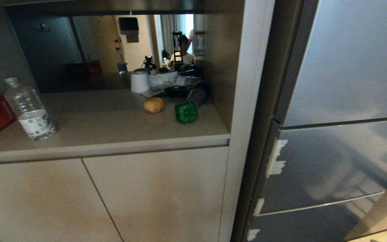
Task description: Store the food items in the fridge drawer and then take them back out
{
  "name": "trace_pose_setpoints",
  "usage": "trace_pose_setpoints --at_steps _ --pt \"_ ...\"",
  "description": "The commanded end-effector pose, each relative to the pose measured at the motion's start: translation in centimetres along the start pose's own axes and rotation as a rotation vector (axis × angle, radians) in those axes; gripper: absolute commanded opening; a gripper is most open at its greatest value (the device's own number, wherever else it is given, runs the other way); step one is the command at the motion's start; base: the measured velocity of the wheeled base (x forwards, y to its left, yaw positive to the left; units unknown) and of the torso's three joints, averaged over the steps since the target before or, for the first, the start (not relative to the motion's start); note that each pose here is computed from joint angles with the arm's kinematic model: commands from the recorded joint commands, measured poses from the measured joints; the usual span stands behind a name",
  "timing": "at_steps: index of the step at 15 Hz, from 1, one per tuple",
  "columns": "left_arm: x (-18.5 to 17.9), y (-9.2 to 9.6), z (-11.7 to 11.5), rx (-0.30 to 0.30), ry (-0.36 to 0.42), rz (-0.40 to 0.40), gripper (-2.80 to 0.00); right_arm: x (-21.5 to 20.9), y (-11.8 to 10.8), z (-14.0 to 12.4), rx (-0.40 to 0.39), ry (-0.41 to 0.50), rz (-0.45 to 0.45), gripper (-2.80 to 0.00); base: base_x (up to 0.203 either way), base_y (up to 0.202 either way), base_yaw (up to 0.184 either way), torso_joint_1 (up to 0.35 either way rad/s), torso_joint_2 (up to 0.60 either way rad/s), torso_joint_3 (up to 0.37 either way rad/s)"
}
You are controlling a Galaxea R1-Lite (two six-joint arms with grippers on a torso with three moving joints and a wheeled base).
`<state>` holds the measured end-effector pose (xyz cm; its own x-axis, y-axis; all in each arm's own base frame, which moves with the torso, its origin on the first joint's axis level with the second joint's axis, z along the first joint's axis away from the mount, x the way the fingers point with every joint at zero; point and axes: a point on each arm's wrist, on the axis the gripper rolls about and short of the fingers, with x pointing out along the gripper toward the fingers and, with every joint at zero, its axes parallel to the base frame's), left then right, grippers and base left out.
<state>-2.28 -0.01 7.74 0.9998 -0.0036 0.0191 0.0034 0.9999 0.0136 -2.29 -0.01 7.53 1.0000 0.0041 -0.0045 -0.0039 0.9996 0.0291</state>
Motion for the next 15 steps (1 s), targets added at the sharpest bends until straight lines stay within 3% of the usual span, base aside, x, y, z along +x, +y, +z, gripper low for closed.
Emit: trace_pose_setpoints --at_steps 1,15 --pt "0.09 0.0 -0.29 0.0 0.011 0.0 -2.8 0.01 0.0 0.0 0.002 0.001 0.001 -2.8 -0.004 0.009 -0.175 0.002 0.0 0.002" --pt "0.09 -0.01 -0.27 0.012 0.01 -0.003 -2.8 0.01 0.0 0.0 0.003 0.002 -0.001 -2.8 -0.001 0.006 -0.176 0.002 0.0 0.002"
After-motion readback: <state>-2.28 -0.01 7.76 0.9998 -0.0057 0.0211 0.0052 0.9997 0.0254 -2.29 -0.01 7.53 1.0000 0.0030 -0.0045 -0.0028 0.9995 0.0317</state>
